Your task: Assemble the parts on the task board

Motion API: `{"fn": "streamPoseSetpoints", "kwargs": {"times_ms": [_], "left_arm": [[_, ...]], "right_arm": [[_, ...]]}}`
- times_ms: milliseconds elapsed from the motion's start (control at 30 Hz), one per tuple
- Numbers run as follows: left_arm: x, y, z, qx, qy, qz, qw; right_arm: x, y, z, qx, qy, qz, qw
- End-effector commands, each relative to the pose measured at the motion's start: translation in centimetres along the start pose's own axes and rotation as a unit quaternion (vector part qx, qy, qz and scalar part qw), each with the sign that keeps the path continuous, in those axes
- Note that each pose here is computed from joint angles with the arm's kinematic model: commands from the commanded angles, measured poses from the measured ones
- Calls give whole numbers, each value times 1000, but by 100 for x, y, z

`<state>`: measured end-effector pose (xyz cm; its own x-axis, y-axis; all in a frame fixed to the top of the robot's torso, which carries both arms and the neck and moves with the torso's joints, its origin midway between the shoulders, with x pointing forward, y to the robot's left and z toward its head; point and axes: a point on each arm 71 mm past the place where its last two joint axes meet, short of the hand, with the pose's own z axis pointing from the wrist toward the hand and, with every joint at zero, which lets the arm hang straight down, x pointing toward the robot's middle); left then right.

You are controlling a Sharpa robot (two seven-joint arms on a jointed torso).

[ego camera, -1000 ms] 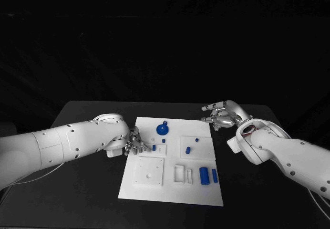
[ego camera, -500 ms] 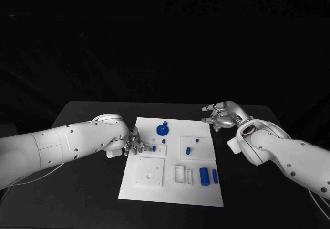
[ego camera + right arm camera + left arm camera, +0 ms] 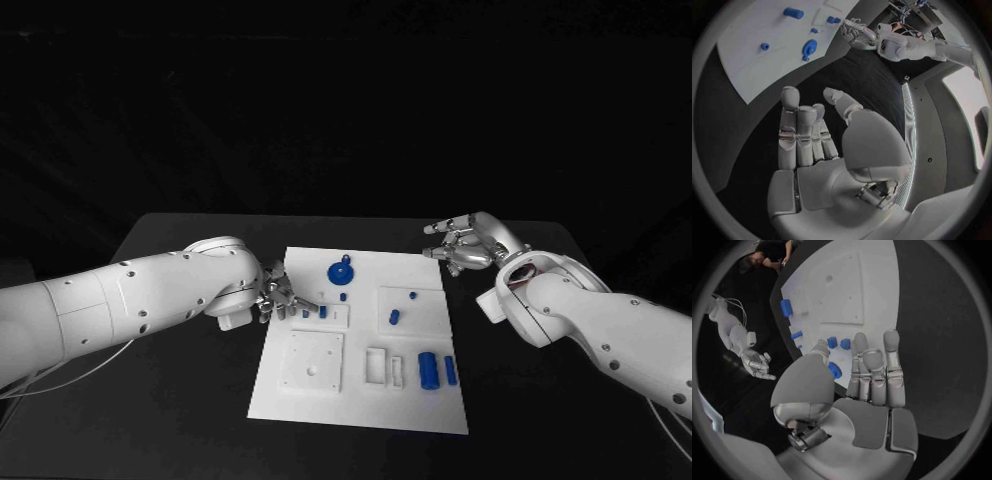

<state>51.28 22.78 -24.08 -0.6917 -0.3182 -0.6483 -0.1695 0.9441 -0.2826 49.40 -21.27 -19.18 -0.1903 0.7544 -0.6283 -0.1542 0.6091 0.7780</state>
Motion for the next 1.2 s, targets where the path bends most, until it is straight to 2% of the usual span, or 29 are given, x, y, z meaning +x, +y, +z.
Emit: {"fn": "streamPoseSetpoints", "kwargs": {"times_ms": [33,133,267,500,633,767,1033,1200], "left_arm": [[-34,-41,-47,19,-7,-30,999],[-113,-39,-103,26,-21,-44,998],[-172,-18,-151,35,-34,-58,997],[-199,22,-214,47,-43,-68,996],[-169,24,-246,55,-43,-67,995],[-118,9,-267,59,-49,-43,996],[-7,3,-297,60,-83,20,995],[48,0,-295,55,-93,48,993]], "right_arm": [[9,4,0,-3,5,-3,1000],[9,0,1,-3,5,-3,1000],[9,-2,1,-3,5,-3,1000],[-1,-11,-1,-3,3,-3,1000],[-12,-19,-2,-3,2,0,1000],[-20,-26,-2,-3,-1,4,1000],[-36,-40,0,-4,-4,12,1000],[-38,-43,1,-3,-4,16,1000]]}}
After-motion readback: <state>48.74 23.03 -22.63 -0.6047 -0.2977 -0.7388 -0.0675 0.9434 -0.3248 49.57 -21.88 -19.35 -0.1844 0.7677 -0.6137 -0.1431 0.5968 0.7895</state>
